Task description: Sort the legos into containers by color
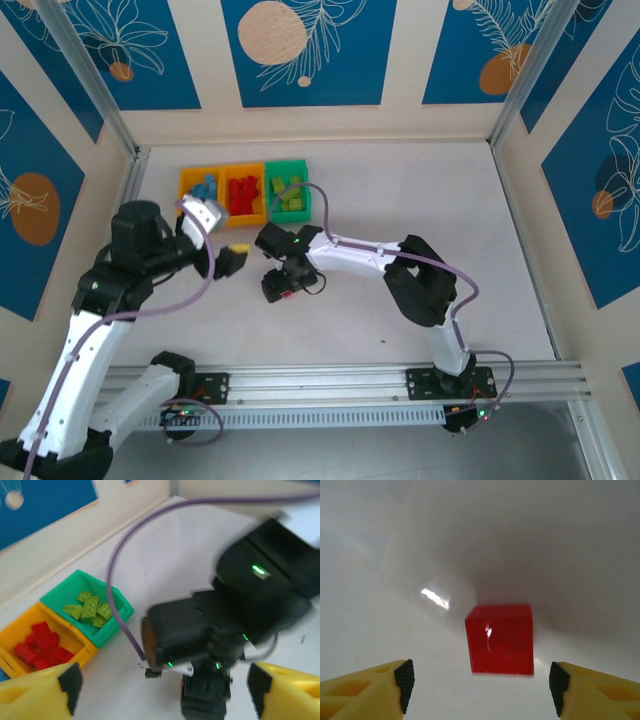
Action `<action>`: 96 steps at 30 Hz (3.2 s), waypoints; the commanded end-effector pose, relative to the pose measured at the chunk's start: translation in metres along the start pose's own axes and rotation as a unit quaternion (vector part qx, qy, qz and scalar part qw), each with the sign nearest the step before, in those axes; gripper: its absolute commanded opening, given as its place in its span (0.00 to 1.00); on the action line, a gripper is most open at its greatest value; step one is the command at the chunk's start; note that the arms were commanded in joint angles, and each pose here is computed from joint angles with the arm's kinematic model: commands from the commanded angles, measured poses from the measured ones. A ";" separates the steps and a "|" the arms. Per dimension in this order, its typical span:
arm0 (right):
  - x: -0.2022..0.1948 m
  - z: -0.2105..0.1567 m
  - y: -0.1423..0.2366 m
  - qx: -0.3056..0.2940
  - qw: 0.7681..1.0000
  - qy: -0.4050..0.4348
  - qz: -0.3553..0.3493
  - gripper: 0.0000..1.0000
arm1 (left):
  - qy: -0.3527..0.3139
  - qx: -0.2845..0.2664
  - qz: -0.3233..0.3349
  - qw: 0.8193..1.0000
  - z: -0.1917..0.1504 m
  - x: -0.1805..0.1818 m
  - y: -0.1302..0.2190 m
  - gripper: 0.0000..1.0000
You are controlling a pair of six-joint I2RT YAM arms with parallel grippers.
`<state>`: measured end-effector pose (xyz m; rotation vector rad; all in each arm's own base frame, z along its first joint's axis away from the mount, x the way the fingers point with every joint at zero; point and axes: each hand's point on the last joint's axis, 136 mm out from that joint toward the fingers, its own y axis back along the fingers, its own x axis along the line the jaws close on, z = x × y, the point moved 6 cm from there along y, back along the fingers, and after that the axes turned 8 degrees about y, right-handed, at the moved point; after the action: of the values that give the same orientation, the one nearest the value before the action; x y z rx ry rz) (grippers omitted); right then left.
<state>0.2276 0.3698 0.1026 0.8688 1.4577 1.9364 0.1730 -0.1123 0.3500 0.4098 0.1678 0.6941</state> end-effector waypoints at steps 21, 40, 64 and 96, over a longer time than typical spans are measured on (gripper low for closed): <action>-0.034 0.090 0.121 -0.266 0.964 0.002 0.014 0.34 | -0.113 -0.058 -0.116 0.985 -0.015 -0.029 -0.006 1.00; -0.067 0.217 0.063 -0.290 0.956 0.047 0.008 0.49 | 0.155 -0.079 0.074 0.982 -0.005 0.022 -0.013 1.00; -0.151 -0.033 0.238 -0.405 0.898 -0.077 -0.155 0.67 | 0.197 -0.011 0.421 0.886 -0.116 0.114 -0.054 1.00; -0.338 -0.126 0.096 -0.475 0.824 -0.169 -0.259 1.00 | 0.185 -0.039 0.396 0.899 -0.200 0.191 -0.131 1.00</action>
<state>0.3301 0.0129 0.0985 0.3303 0.3738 1.6095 0.3273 -0.0153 0.0888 0.3617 0.4018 1.6065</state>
